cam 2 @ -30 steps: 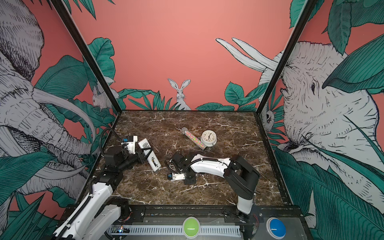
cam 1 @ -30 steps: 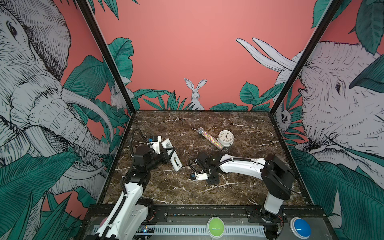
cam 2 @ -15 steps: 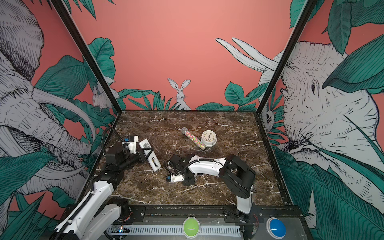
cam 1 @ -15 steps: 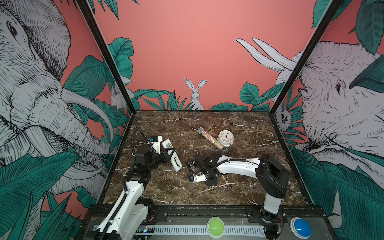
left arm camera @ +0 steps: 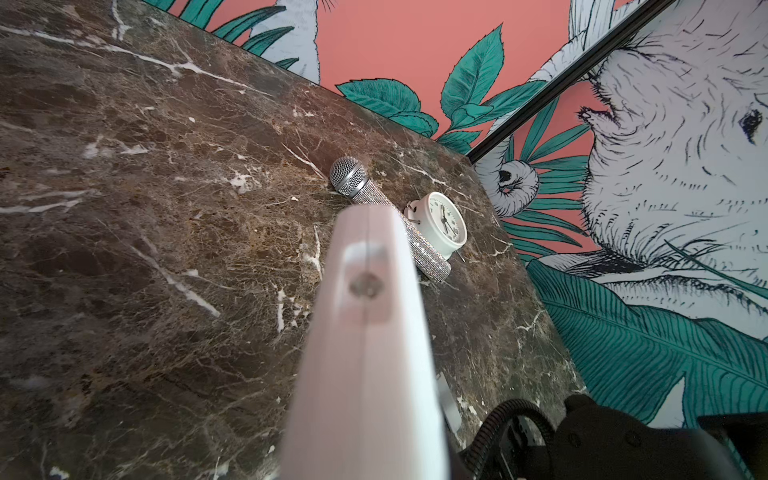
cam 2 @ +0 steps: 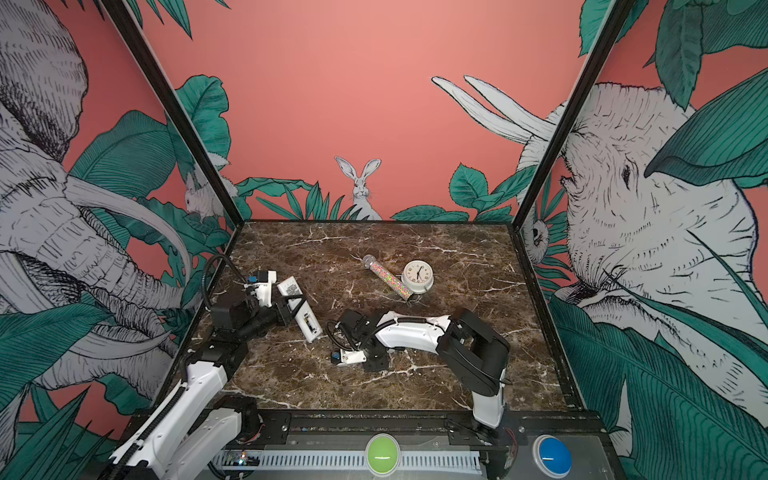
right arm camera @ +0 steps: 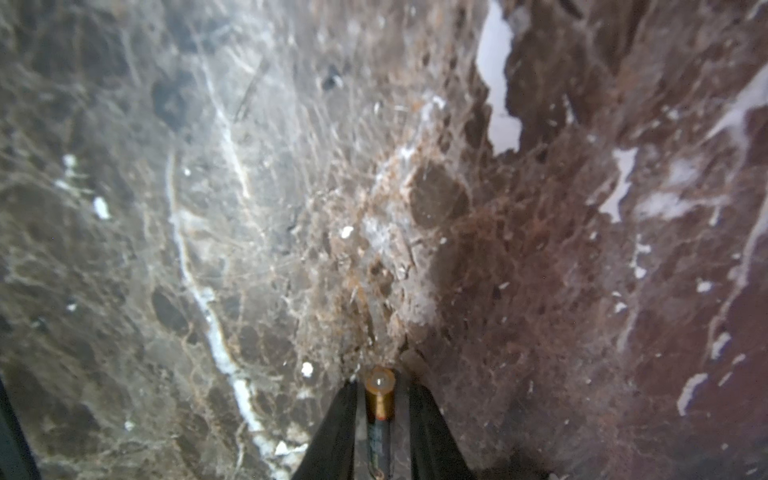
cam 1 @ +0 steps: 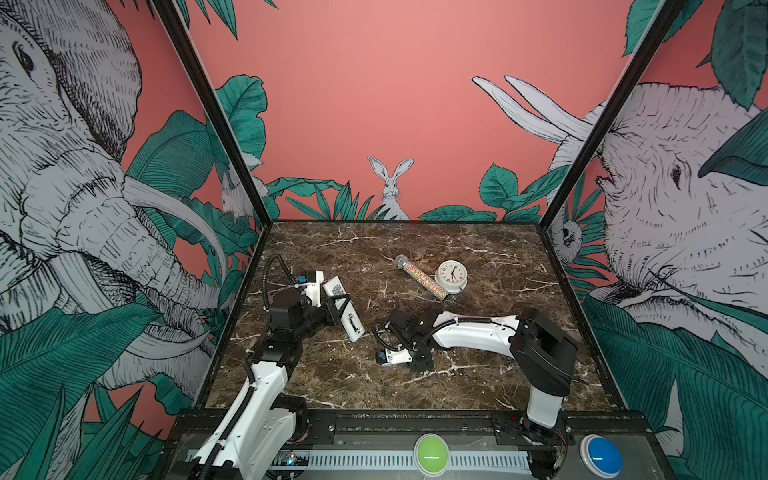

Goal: Load the batteries into the remote control

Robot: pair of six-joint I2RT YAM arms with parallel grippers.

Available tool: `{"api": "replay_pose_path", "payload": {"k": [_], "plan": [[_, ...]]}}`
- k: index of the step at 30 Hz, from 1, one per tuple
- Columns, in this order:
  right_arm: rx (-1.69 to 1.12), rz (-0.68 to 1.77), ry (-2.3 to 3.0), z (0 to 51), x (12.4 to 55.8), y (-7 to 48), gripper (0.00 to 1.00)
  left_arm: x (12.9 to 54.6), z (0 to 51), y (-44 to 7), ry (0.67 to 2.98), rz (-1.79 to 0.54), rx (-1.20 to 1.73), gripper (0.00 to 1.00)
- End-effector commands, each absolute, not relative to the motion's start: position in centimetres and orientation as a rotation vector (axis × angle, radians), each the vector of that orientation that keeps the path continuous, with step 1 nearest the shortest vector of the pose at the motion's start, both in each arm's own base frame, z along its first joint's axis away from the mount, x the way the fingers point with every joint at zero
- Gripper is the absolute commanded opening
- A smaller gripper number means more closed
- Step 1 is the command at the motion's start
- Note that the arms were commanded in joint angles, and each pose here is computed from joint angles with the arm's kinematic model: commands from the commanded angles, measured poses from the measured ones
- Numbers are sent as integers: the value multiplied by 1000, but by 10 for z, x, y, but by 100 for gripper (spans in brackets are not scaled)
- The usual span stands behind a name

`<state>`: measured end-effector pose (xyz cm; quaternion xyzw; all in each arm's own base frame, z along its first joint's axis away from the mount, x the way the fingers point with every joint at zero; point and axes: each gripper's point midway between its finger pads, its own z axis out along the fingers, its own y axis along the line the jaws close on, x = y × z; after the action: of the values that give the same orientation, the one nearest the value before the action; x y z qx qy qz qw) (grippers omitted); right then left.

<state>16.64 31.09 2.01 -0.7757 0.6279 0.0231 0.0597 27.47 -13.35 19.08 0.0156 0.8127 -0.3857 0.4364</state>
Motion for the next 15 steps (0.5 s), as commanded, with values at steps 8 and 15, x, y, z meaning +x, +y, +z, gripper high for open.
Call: {"api": "replay_pose_path", "payload": {"k": [8,15], "plan": [[-2299,93,1875,32,164,320,37,276,200,-134,1980,-947,64,0],[-2047,209,1900,73,166,333,41,275,203,-133,1972,-938,71,0]]}}
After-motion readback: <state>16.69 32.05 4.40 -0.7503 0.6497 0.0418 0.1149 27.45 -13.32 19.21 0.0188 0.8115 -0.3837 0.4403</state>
